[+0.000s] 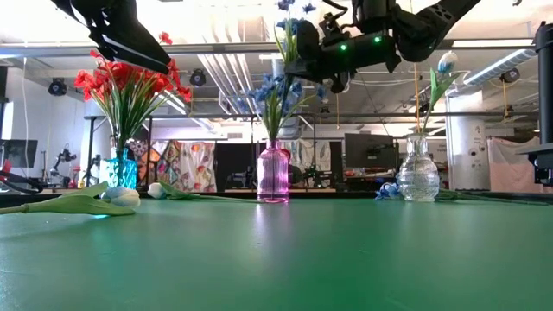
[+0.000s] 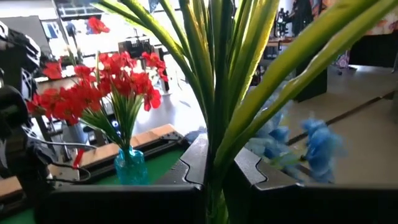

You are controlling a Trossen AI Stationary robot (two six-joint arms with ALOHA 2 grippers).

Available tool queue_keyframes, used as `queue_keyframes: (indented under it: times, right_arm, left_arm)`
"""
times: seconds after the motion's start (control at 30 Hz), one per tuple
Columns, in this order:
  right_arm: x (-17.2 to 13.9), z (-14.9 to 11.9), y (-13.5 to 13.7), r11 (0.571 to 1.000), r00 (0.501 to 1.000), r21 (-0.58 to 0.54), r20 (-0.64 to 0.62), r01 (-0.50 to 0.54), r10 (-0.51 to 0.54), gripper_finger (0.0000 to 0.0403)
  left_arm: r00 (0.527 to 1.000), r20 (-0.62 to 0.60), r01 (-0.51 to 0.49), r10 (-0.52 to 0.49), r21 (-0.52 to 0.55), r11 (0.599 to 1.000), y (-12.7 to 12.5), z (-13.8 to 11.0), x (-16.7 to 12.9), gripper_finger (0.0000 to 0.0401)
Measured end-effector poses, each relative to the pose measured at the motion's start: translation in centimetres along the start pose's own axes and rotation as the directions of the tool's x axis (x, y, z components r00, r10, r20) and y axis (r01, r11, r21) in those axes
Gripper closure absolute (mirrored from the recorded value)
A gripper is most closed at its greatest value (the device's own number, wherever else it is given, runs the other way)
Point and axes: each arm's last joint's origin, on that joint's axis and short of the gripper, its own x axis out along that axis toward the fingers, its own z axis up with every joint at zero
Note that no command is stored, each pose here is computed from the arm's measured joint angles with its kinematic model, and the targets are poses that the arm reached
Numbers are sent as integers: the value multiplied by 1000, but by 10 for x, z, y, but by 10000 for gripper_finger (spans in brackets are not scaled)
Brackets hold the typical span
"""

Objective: Sort flowers into vase by color
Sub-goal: Put the bottom blue flowers into the purple vase

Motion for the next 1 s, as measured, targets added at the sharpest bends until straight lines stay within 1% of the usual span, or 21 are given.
queue_keyframes:
  times: [0.27,0.4,0.53,0.67,0.83,1.0]
  right_arm:
    - [0,-1,0,998,1000,-64,-20,1,-2,380]
    - [0,-2,0,997,1000,-71,-21,0,-2,380]
    - [0,-2,0,994,1000,-114,-27,-1,-2,380]
    - [0,-2,0,993,1000,-116,-27,-2,-1,378]
    - [0,-2,0,993,1000,-116,-28,-1,-2,354]
    - [0,-3,0,993,999,-122,-36,-1,-3,308]
  left_arm:
    - [1000,0,0,0,0,1000,0,0,0,124]
    - [1000,0,0,0,0,1000,0,0,0,124]
    - [1000,0,0,0,0,1000,0,0,0,124]
    - [1000,0,0,0,0,1000,0,0,0,124]
    - [1000,0,0,0,0,1000,0,0,0,124]
    - [1000,-1,0,0,1,1000,0,0,0,124]
